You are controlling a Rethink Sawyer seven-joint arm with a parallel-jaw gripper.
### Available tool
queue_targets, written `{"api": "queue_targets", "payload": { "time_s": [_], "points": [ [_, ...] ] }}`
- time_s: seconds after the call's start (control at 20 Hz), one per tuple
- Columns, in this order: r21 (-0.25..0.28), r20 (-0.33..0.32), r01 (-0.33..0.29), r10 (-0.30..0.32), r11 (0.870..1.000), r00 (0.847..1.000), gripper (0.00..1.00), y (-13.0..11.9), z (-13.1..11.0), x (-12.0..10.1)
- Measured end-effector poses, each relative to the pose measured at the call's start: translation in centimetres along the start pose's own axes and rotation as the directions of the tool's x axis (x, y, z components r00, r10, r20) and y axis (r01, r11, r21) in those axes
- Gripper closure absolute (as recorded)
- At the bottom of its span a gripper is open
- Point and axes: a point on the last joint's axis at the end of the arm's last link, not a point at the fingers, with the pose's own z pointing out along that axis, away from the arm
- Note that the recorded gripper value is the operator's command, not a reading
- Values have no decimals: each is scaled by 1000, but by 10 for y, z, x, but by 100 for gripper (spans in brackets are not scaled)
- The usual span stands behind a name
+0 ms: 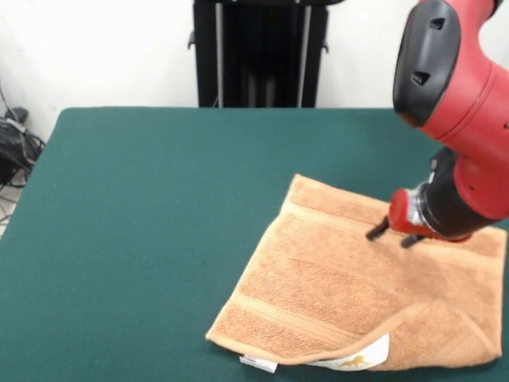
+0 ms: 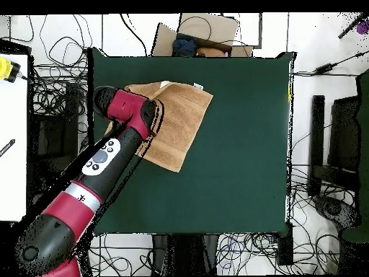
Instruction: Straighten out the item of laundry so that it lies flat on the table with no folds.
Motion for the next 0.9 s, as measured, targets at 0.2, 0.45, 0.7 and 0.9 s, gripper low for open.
{"api": "queue_targets", "payload": {
  "time_s": [0.2,0.45,0.7,0.9],
  "points": [
    [60,-30,-15,17,998,999,0,-7,8,7],
    [115,-54,11,-5,993,999,0,-14,17,14],
    [136,-64,24,-15,990,998,0,-17,20,16],
    [165,-79,39,-26,986,997,0,-21,24,20]
  ]
}}
